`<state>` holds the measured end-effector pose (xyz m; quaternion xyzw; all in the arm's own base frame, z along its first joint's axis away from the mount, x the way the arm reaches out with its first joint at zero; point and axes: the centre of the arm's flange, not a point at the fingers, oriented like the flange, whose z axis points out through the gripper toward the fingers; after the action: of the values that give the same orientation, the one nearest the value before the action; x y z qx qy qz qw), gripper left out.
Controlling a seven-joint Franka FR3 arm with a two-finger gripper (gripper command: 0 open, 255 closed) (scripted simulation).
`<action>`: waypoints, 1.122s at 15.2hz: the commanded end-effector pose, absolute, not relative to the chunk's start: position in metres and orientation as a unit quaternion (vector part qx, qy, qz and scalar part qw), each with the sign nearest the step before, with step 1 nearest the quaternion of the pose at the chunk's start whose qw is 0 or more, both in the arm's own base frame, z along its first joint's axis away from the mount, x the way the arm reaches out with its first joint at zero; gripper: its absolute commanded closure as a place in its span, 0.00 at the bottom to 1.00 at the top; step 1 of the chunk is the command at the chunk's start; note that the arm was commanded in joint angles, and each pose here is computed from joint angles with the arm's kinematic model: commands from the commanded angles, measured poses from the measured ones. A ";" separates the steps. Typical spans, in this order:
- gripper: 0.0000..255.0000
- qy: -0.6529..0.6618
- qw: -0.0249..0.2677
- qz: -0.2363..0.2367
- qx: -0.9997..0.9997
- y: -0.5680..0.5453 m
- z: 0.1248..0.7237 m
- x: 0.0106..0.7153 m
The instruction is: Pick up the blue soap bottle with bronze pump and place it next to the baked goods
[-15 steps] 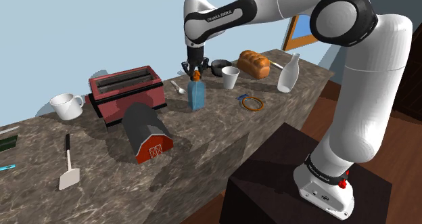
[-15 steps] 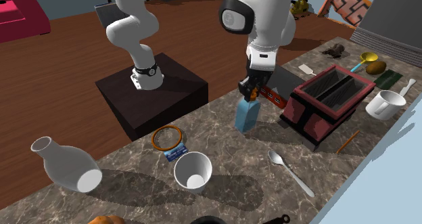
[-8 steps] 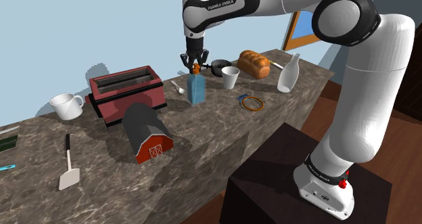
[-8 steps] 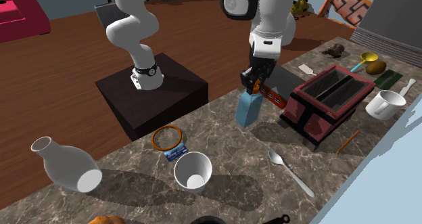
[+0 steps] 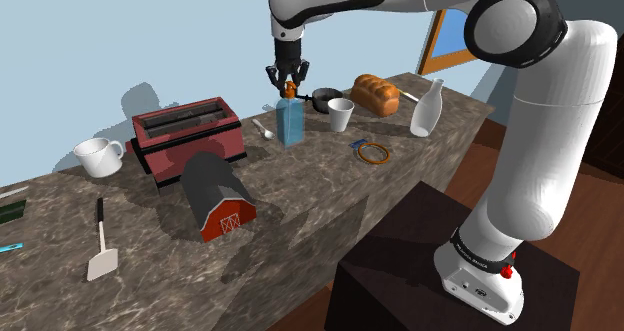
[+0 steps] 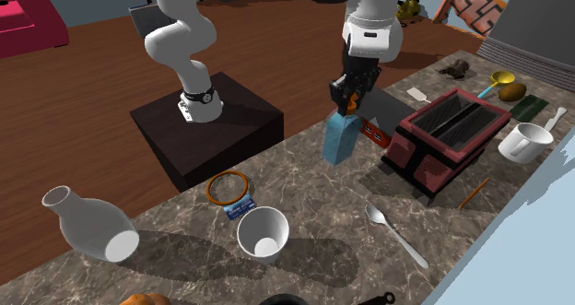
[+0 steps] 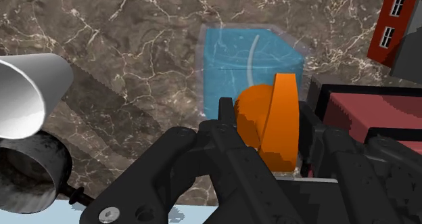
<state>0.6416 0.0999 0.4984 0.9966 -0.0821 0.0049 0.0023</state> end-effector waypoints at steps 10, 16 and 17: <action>1.00 -0.082 0.002 0.005 0.997 0.100 0.557 0.640; 1.00 -0.082 0.002 0.005 0.997 0.100 0.588 0.640; 1.00 -0.082 0.002 0.005 0.997 0.100 0.594 0.640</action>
<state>0.6404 0.0992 0.5881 0.9966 -0.0821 0.0050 0.0022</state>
